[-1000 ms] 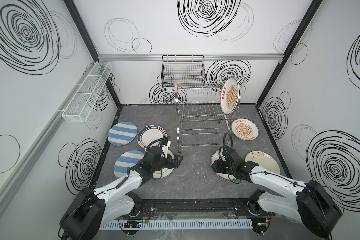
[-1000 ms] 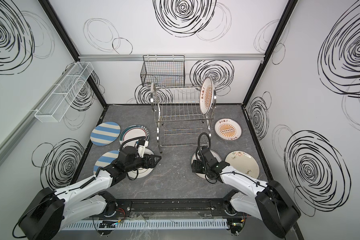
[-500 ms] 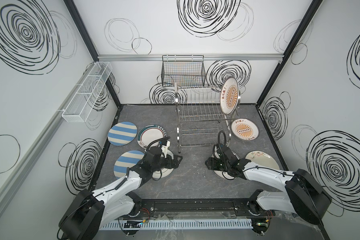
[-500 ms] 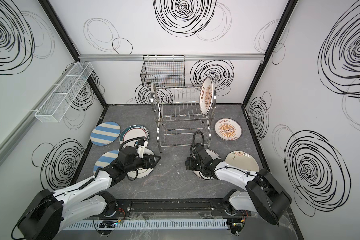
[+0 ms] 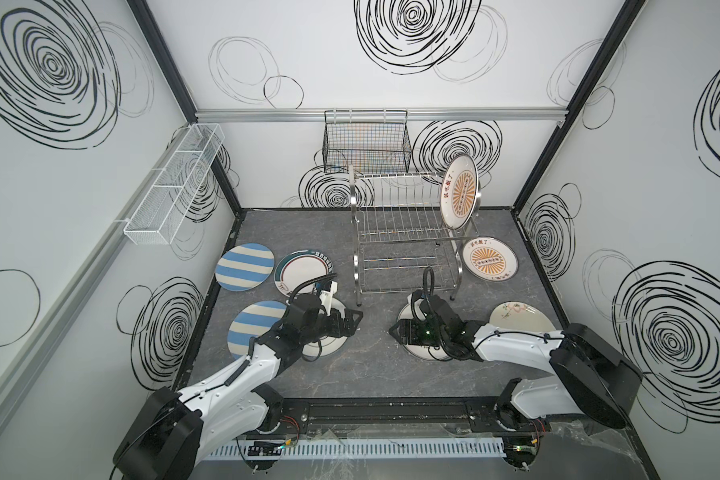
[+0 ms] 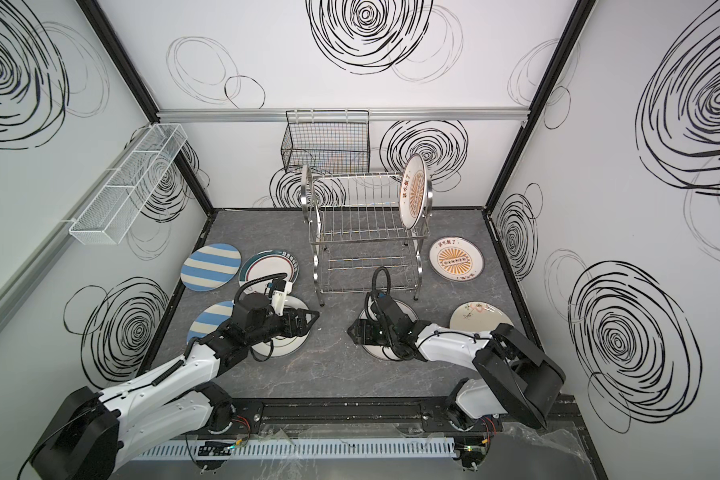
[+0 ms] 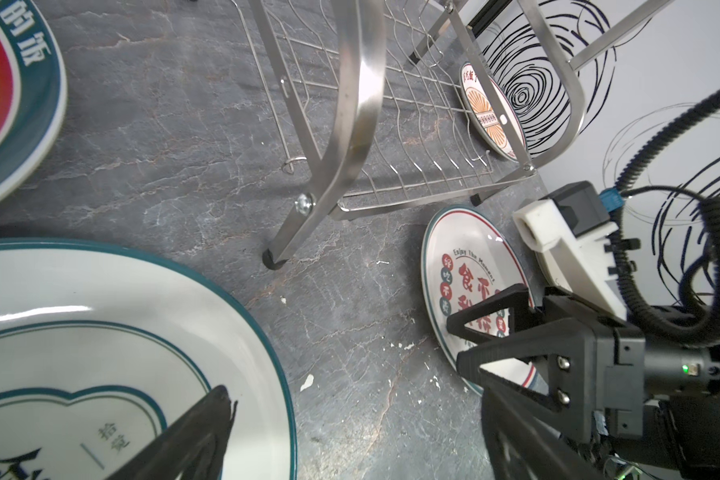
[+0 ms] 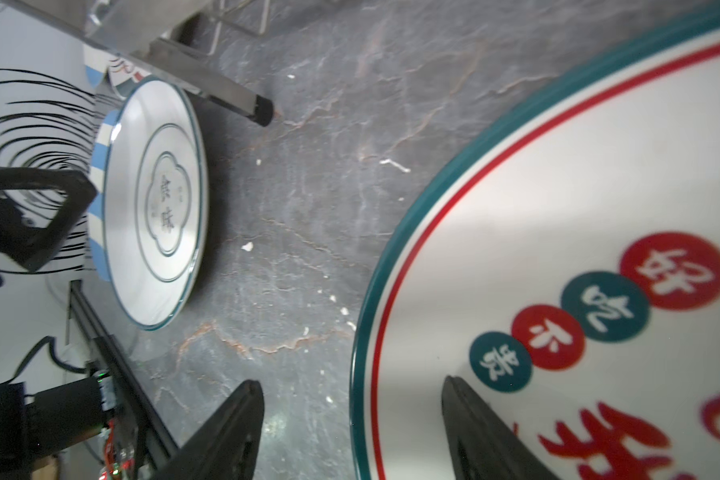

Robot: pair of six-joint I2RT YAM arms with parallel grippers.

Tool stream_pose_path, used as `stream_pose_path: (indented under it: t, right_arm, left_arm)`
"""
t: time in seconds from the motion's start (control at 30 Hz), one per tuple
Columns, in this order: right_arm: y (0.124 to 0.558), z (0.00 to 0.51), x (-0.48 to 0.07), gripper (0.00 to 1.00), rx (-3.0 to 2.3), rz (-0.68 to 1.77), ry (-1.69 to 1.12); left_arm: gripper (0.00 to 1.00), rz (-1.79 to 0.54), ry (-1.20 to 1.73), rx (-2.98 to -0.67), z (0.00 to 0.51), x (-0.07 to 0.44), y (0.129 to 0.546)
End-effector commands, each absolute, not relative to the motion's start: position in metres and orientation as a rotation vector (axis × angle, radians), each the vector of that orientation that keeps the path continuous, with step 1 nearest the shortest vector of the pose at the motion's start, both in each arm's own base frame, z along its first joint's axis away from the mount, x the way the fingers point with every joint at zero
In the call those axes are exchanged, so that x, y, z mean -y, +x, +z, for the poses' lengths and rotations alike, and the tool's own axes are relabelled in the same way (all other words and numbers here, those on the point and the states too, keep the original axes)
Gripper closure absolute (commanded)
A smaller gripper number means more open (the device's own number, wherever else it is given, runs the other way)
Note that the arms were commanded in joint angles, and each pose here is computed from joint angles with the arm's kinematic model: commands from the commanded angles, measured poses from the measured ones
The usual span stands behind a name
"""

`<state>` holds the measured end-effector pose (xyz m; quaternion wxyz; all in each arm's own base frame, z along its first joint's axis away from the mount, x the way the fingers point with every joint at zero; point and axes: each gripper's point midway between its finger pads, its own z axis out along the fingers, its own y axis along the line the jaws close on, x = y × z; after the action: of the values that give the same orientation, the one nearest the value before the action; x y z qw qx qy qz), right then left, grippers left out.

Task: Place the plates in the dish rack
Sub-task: 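Push the plate edge with the left gripper while right gripper pinches the rim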

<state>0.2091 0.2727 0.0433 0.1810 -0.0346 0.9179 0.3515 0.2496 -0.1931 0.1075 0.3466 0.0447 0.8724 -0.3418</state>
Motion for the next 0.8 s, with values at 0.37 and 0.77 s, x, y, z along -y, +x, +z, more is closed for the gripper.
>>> stream_pose_path:
  t: [0.37, 0.77]
  right_arm:
    - [0.205, 0.067, -0.283, 0.29, -2.595, 0.937, -0.109]
    - [0.2, 0.063, -0.151, 0.32, -2.542, 0.637, 0.278]
  left_arm:
    - [0.04, -0.927, 0.157, -2.259, 0.101, 0.202, 0.241]
    - [0.04, -1.018, 0.267, -2.264, 0.091, 0.241, 0.227]
